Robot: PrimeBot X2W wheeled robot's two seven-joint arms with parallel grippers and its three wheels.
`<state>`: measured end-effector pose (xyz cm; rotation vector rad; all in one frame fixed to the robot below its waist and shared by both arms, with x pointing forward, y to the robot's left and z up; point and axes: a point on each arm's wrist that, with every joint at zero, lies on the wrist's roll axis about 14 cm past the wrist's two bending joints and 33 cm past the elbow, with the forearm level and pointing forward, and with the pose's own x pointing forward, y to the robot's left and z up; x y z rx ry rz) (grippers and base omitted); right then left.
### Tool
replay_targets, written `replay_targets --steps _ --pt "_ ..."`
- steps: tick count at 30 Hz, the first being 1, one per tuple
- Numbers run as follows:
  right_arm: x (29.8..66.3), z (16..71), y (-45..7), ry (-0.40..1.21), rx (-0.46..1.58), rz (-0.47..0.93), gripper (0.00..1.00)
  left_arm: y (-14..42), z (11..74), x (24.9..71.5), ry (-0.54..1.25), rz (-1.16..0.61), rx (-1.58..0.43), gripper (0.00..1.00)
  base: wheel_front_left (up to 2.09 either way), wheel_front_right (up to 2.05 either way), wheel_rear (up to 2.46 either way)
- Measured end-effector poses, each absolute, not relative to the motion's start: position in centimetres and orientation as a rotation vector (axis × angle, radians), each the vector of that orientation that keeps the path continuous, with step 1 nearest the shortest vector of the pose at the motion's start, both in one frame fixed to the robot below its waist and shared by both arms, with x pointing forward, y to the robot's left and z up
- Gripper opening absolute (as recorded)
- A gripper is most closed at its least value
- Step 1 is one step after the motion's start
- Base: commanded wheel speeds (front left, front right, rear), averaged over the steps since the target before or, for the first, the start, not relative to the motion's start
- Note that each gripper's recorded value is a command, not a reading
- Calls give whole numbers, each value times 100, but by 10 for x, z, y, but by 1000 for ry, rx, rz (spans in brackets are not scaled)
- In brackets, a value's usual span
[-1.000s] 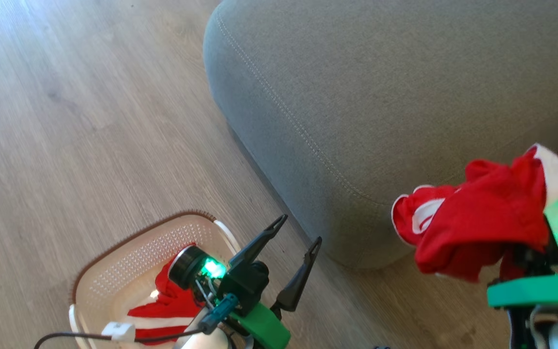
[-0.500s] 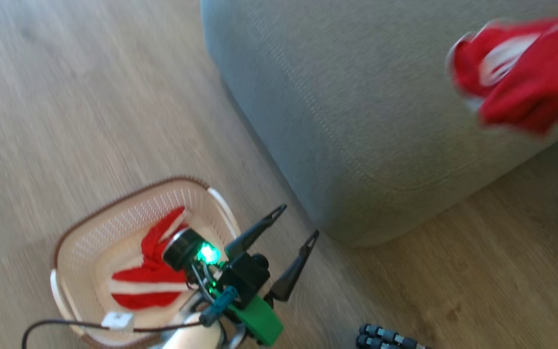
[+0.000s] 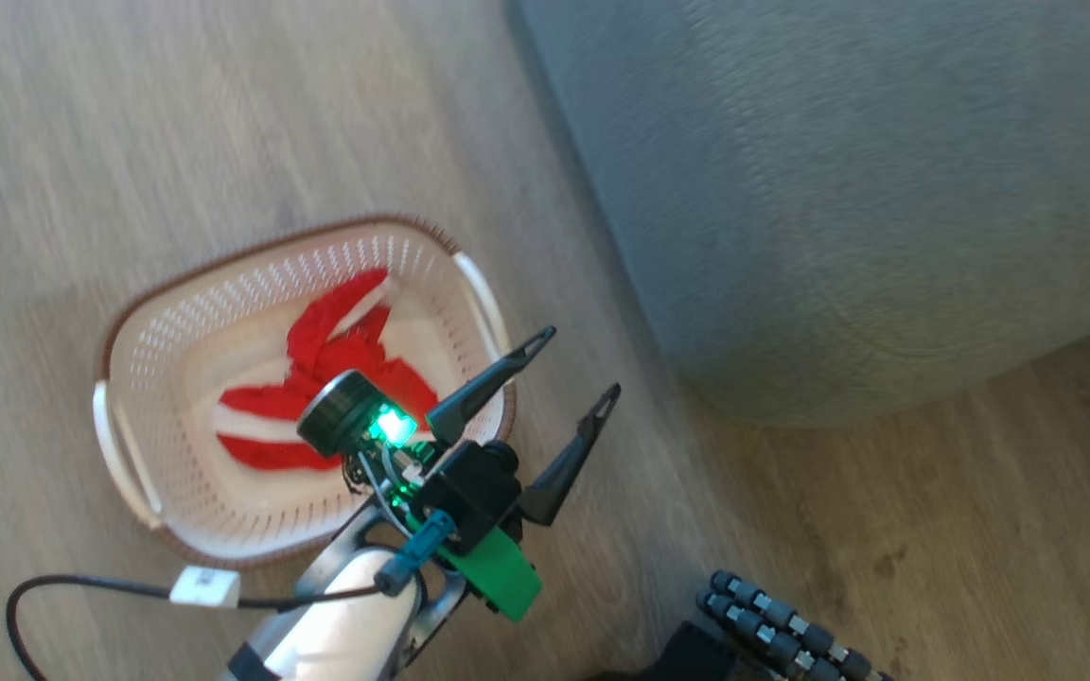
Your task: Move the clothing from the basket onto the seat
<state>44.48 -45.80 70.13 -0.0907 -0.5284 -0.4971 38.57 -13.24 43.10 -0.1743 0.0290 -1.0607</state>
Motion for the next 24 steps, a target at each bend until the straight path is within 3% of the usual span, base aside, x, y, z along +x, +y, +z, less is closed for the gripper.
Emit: replay_targets --steps 5,15,24 --pt "491 649 -482 -381 -13 -553 0 -123 406 384 93 -1052 -188 100 0 0 0" --pt "538 518 -490 -8 74 -618 0 -104 384 403 127 -981 -194 100 0 0 0" --pt "529 434 -478 252 69 -626 0 -93 373 406 157 -947 -189 100 0 0 0"
